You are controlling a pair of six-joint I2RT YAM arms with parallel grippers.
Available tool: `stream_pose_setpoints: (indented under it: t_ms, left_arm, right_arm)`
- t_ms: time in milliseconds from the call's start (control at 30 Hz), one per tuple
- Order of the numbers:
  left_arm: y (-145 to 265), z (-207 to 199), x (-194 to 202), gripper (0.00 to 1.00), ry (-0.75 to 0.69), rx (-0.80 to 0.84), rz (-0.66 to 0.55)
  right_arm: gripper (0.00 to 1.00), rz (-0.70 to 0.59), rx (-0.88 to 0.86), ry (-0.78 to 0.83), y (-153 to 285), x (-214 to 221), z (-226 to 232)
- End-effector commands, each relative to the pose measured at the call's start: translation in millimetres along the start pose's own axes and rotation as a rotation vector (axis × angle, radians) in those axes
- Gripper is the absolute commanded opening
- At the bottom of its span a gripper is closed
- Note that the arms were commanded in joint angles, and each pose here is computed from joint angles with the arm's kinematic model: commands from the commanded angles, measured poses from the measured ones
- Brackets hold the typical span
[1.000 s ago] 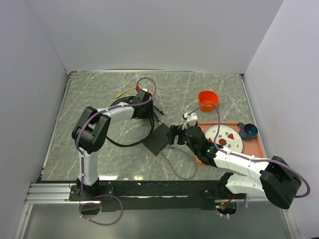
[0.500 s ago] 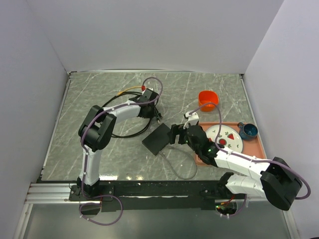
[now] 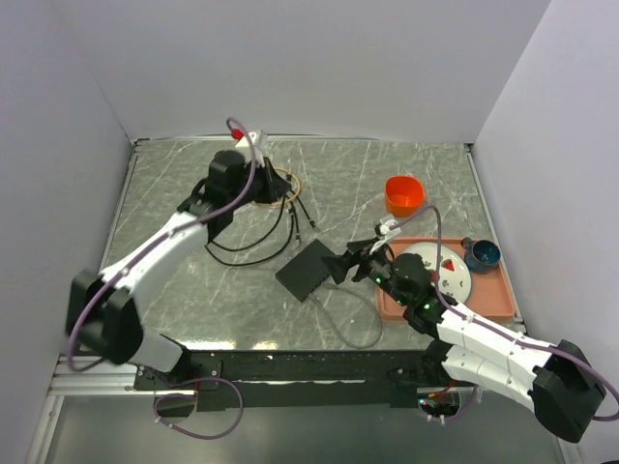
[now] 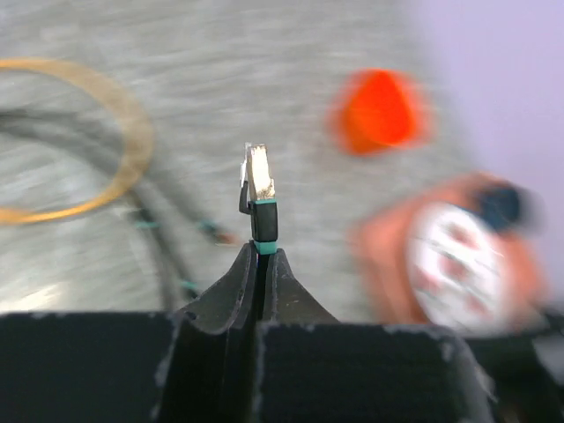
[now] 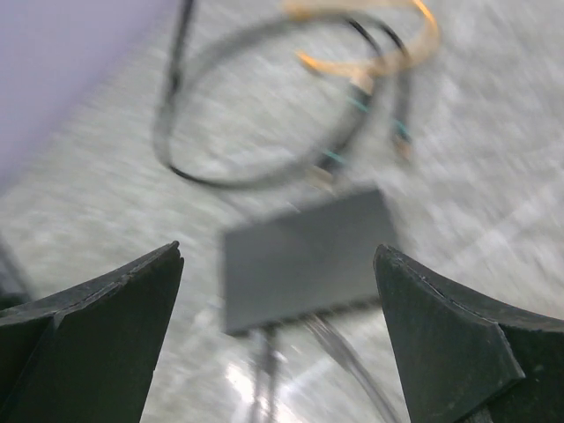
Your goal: Insert the plug into the switch port
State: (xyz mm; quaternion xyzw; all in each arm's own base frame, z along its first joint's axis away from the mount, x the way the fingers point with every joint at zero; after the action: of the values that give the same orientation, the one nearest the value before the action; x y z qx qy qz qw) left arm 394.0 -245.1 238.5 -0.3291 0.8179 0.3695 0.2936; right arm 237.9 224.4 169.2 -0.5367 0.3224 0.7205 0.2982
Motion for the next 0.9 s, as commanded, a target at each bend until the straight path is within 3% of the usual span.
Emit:
stream_pose_setpoints:
  t_ms: [0,167,367,700,867]
  left_arm:
    - [34,-54,54,0.01,-0.003,0.471,0.086]
    - [84,-90,76,0.01,-0.078,0.816,0.08]
    - [118,-108,100,0.01,-0.174,0.938,0.074]
    - [138,-121,107,0.01,-0.192,0.982,0.076]
    - [123,-114,98,0.01,-0.178,0.828,0.019]
  right_arm:
    - [0.98,-0.246,-0.245,-0.022,13,-66,40]
    - [0.96,-0.317,-0.418,-0.078,28,-92,59]
    - [0.88,-0.359,-0.512,-0.165,34,-106,56]
    - [0.76,-0.353,-0.692,-0.266,33,-103,67]
    - [0.71,-0.347,-0.703,-0.275,35,-104,68]
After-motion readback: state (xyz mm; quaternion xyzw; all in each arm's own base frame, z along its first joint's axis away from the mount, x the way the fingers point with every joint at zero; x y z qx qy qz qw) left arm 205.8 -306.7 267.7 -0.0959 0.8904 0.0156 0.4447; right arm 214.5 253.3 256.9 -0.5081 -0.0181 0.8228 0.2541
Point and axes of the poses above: each gripper's point midway between its finger pads, its own y axis back along the fingers, its own z axis along the line the jaws close on, x = y × z, the point moved 1 cm from there along y, back along the fingers, and after that the axes turned 8 degrees about y, right-handed, at the moved point
